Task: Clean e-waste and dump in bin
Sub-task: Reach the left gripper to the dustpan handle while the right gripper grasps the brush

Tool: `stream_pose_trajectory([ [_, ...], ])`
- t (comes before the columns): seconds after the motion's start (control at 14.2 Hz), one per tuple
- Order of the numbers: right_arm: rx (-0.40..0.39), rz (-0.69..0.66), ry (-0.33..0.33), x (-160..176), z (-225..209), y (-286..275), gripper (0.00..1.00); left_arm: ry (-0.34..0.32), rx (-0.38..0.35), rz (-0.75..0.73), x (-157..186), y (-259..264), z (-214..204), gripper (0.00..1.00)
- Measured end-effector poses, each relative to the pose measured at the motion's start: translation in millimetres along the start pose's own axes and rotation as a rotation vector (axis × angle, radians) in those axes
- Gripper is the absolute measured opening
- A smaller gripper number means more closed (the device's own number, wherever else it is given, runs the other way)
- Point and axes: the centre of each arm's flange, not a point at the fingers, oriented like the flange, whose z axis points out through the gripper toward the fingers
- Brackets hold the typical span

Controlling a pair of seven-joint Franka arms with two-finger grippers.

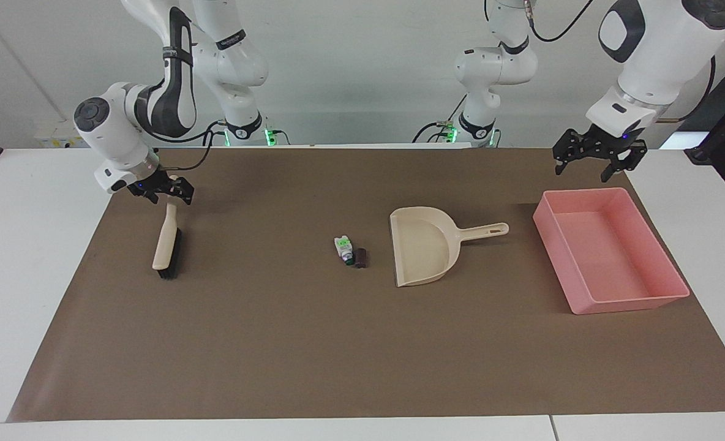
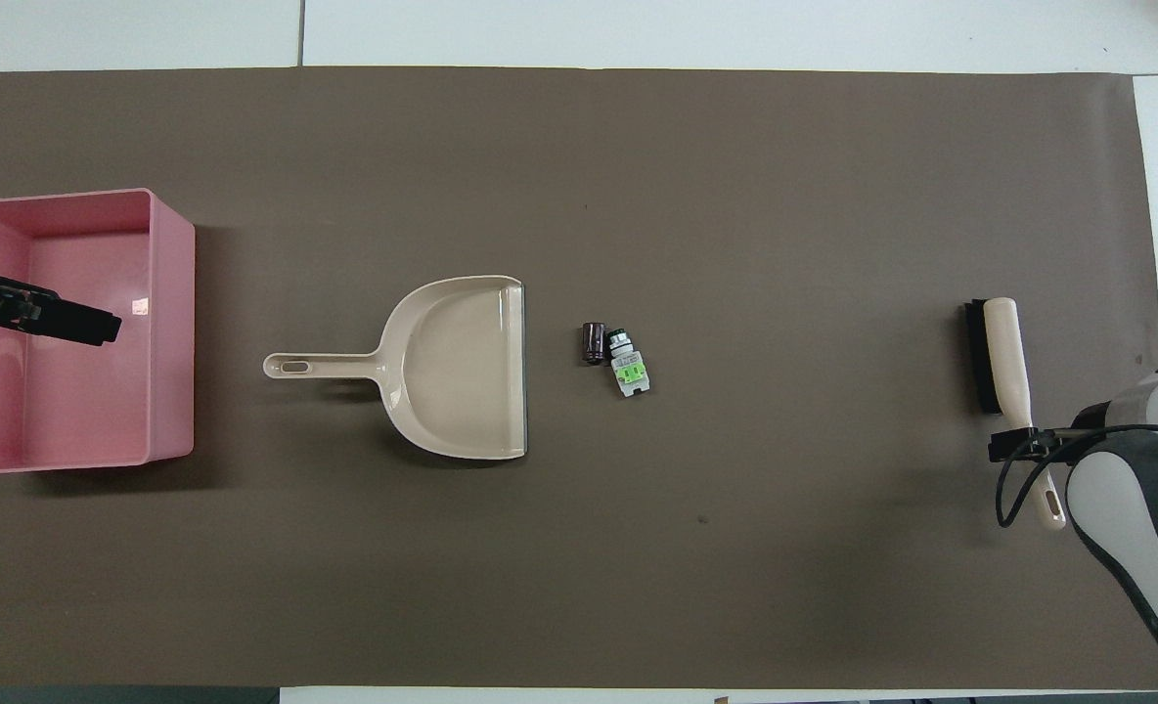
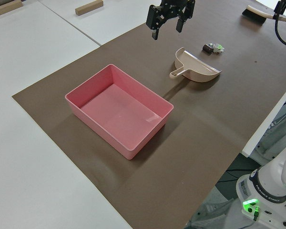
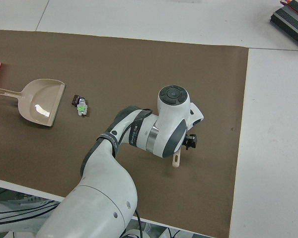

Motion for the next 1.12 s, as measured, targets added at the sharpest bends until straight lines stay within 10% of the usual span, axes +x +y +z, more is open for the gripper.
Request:
stream_pose_trajectory([
  [0.77, 0.002, -0.021, -0.008, -3, 5, -1, 0.60, -0.008, -0.008, 0.873, 45, 57, 128, 1.00],
  [1.12, 0.003, -0.021, -0.012, -4, 7, -1, 0.44, -0.008, -0.011, 1.028, 40, 100, 176, 1.00],
])
